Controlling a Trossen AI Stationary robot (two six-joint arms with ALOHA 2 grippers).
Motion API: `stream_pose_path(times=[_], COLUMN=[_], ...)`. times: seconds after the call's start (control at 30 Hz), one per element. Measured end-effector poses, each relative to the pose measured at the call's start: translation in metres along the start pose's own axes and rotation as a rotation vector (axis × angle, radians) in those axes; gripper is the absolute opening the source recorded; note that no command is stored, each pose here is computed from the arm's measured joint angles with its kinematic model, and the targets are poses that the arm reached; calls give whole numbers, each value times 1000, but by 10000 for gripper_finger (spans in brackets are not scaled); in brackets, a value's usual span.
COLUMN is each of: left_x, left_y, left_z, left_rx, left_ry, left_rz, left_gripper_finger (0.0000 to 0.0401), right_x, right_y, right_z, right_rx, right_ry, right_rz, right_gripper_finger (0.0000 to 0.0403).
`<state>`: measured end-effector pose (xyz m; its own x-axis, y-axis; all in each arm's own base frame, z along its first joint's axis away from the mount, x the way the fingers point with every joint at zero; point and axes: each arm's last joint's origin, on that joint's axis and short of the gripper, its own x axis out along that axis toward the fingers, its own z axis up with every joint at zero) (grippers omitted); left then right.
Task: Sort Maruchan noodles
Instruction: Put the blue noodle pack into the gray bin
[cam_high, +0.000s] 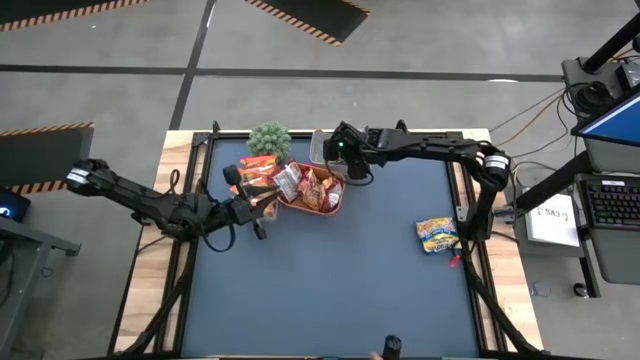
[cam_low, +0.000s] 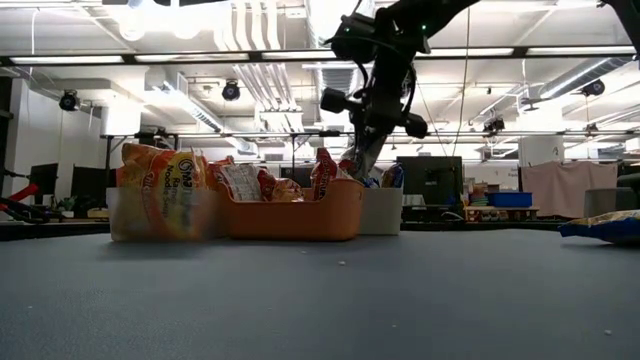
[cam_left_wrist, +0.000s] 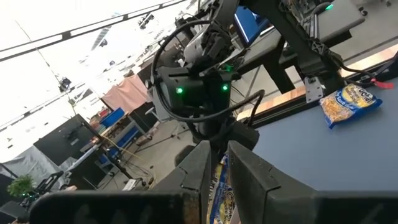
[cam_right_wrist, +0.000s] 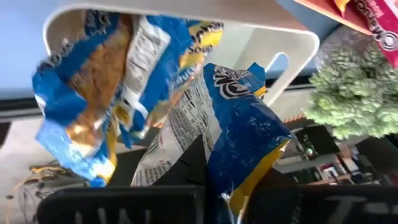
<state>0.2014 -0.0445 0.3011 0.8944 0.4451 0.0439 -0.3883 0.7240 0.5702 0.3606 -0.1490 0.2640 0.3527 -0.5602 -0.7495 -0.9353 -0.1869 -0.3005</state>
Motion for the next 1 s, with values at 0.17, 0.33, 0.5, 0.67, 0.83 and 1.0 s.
stream_pose_path(times=[0.17, 0.33, 0.5, 0.67, 0.83, 1.0], left_x=[0, 0, 0, 0, 0, 0], left_y=[0, 0, 0, 0, 0, 0], left_z=[0, 0, 0, 0, 0, 0], left_rx=[-1, -1, 0, 0, 0, 3], left_ry=[-1, -1, -1, -1, -1, -1], left_rz=[0, -1, -1, -2, -3, -3], left_gripper_finger=[39, 39, 39, 39, 39, 39], right_x=[-1, -1, 2, 12, 24, 31], right_y=[-2, -3, -1, 8, 8, 3], right_z=[3, 5, 4, 1, 2, 4], right_rx=[-4, -8, 6, 22, 39, 51], right_ry=[-16, -58, -68, -68, -59, -41], right_rz=[-17, -43, -40, -12, -15, -45], right_gripper_finger=[17, 18, 18, 18, 19, 45])
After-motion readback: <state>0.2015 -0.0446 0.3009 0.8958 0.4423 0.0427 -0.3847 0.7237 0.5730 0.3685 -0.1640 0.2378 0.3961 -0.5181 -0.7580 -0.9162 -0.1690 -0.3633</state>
